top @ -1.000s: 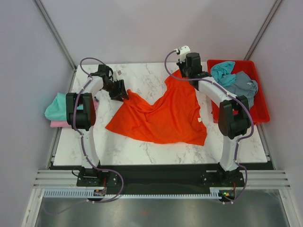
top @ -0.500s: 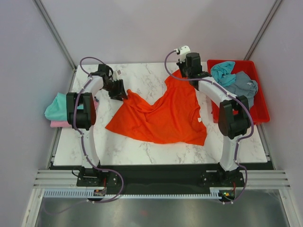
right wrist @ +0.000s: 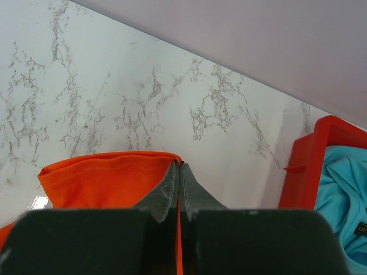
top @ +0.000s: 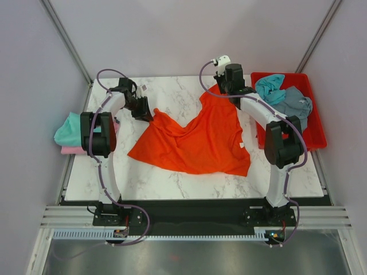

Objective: Fold and stack the t-shirts
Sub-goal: Flatten the tshirt out

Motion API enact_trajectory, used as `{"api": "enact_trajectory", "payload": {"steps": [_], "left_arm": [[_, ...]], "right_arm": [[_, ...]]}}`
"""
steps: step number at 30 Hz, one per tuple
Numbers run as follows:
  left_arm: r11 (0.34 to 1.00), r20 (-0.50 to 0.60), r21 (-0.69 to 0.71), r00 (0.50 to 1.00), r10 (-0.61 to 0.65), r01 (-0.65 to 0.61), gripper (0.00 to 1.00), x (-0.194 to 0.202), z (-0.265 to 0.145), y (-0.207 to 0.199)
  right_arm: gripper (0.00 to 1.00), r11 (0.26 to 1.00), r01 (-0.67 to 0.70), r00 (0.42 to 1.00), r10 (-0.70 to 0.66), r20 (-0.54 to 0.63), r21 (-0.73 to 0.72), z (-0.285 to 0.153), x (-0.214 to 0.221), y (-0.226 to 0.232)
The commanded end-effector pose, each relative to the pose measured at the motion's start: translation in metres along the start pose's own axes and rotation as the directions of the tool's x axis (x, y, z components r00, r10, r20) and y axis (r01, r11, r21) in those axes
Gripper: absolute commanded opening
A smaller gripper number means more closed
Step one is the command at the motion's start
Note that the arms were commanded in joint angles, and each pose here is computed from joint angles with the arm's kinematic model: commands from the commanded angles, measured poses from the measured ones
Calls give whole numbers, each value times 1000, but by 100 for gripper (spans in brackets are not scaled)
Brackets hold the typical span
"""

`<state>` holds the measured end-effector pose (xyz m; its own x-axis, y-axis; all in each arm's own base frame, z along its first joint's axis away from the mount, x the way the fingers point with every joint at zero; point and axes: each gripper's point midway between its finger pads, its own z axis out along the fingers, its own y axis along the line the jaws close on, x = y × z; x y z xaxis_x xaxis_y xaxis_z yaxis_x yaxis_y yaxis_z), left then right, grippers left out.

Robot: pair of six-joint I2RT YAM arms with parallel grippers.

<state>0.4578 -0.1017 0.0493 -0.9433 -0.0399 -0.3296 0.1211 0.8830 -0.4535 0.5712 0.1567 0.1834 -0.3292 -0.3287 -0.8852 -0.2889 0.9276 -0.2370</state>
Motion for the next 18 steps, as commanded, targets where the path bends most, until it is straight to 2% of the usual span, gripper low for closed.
{"api": "enact_trajectory", "payload": {"steps": [1, 2, 3, 5, 11, 15, 18], "left_arm": [[1000, 27, -4, 999, 28, -28, 33, -10, -5, 0], [1000, 25, -3, 999, 29, -29, 28, -9, -5, 0], [1000, 26, -6, 999, 29, -29, 15, -9, -5, 0], [999, 25, -15, 999, 30, -30, 2, -9, -6, 2], [999, 58, -17, 997, 50, -49, 2, -16, -20, -5], [993, 146, -21, 982, 116, -114, 2, -38, -53, -22], [981, 244, -26, 951, 191, -191, 2, -56, -95, -45]], "right_arm": [[0, 1000, -10, 998, 10, 65, 5, -5, -26, -4], [0, 1000, -10, 998, 10, 66, 6, -4, -27, -4], [0, 1000, -12, 998, 11, 66, 6, -4, -27, -4], [0, 1000, -10, 998, 10, 68, 6, -4, -28, -4], [0, 999, -7, 997, 4, 79, 34, -8, -33, -11], [0, 995, -22, 994, 11, 113, 101, -21, -53, -32], [0, 991, -46, 989, 26, 148, 128, -43, -75, -49]]}}
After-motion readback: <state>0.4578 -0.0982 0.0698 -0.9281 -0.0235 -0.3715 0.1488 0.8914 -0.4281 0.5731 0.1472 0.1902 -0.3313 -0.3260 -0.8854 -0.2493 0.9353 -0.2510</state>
